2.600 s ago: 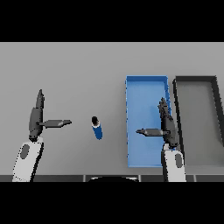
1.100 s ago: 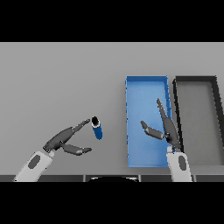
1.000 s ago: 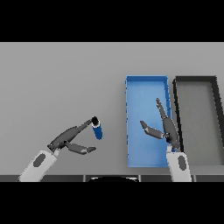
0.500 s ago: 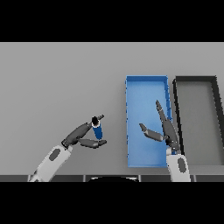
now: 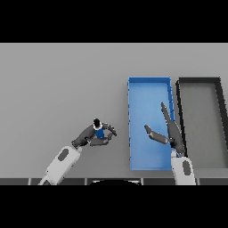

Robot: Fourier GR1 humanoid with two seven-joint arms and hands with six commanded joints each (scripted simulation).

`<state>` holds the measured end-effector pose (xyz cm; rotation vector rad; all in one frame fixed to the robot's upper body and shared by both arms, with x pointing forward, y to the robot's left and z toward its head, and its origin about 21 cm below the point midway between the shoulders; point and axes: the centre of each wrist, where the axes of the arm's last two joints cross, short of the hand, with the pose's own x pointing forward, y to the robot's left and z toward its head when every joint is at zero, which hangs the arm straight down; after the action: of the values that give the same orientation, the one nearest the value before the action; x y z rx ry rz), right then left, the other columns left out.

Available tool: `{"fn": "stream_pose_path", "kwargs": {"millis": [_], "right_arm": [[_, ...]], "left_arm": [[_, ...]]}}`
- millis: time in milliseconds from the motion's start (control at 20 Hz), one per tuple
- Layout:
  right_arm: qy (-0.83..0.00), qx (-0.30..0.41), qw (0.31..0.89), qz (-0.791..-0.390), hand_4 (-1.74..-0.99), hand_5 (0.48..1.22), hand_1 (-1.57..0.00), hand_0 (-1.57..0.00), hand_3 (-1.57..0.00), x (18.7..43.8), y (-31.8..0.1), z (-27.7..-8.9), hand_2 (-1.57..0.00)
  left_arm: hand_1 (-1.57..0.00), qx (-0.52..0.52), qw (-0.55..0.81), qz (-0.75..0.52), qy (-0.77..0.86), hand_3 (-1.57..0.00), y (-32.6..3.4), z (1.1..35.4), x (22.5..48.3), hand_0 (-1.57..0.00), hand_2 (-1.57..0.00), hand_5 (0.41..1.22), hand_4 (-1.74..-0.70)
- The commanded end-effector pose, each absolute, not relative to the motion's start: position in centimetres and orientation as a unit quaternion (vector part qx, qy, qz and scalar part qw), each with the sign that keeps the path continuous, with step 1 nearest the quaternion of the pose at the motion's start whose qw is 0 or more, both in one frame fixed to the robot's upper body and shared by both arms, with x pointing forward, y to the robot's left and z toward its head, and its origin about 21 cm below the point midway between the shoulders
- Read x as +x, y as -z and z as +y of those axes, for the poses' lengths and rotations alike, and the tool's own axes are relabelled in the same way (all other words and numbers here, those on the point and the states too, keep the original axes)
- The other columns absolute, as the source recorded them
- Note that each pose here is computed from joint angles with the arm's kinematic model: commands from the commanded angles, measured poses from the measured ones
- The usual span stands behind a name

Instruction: Pick up the blue pipe and place it into the blue bin.

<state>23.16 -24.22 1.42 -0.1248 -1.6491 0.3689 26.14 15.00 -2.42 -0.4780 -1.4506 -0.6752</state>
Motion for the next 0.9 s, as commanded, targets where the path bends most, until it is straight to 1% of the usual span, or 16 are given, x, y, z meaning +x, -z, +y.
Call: {"fn": "stream_pose_path", "kwargs": {"millis": [0,50,100,200,300,350,500,550,600,650,850], "right_arm": [[-0.164,-0.056,0.662,-0.729,-1.189,0.562,0.00,0.00,0.00,23.3,-1.5,-24.0,0.00],[-0.165,-0.058,0.662,-0.729,-1.184,0.562,0.00,0.00,0.00,23.3,-1.6,-24.1,0.00],[-0.164,-0.059,0.662,-0.729,-1.182,0.562,0.00,0.00,0.00,23.1,-1.5,-24.3,0.00],[-0.168,-0.060,0.666,-0.724,-1.178,0.561,0.00,0.00,0.00,23.5,-1.7,-24.2,0.00],[-0.167,-0.057,0.665,-0.725,-1.176,0.559,0.00,0.00,0.00,23.3,-1.3,-24.1,0.00],[-0.168,-0.058,0.667,-0.723,-1.176,0.559,0.00,0.00,0.00,23.6,-1.4,-24.3,0.00],[-0.169,-0.060,0.664,-0.726,-1.166,0.556,0.00,0.00,0.00,23.6,-1.5,-24.2,0.00],[-0.169,-0.064,0.666,-0.724,-1.160,0.554,0.00,0.00,0.00,23.8,-1.7,-24.2,0.00],[-0.168,-0.065,0.666,-0.724,-1.158,0.552,0.00,0.00,0.00,23.8,-1.7,-23.9,0.00],[-0.171,-0.064,0.664,-0.725,-1.154,0.550,0.00,0.00,0.00,23.5,-1.6,-23.9,0.00],[-0.175,-0.070,0.667,-0.721,-1.138,0.555,0.00,0.00,0.00,23.4,-1.4,-24.4,0.00]], "left_arm": [[-0.83,-0.215,0.663,-0.653,0.297,-0.91,2.7,14.7,26.1,-0.65,-0.94,0.941,-1.45],[-0.98,-0.214,0.660,-0.657,0.297,-1.02,2.6,14.7,25.9,-0.83,-1.06,0.997,-1.50],[-1.10,-0.219,0.658,-0.655,0.298,-1.11,2.6,14.3,25.6,-0.98,-1.16,1.042,-1.55],[-1.27,-0.214,0.659,-0.654,0.304,-1.26,2.1,14.4,25.6,-1.19,-1.31,1.106,-1.62],[-1.38,-0.212,0.649,-0.663,0.307,-1.37,2.4,14.2,25.0,-1.33,-1.40,1.148,-1.56],[-1.42,-0.213,0.644,-0.666,0.309,-1.41,2.2,13.8,25.1,-1.38,-1.44,1.162,-1.54],[-1.49,-0.210,0.633,-0.677,0.312,-1.49,2.2,13.3,24.9,-1.47,-1.50,1.191,-1.50],[-1.51,-0.219,0.619,-0.691,0.303,-1.51,1.5,13.2,25.0,-1.49,-1.52,1.197,-1.49],[-1.52,-0.224,0.604,-0.704,0.297,-1.52,0.8,12.7,25.1,-1.51,-1.53,1.202,-1.49],[-1.53,-0.233,0.591,-0.717,0.287,-1.53,0.2,12.5,25.2,-1.52,-1.54,1.206,-1.48],[-1.55,-0.240,0.569,-0.732,0.287,-1.55,-2.0,10.9,25.7,-1.55,-1.56,1.215,-1.48]]}}
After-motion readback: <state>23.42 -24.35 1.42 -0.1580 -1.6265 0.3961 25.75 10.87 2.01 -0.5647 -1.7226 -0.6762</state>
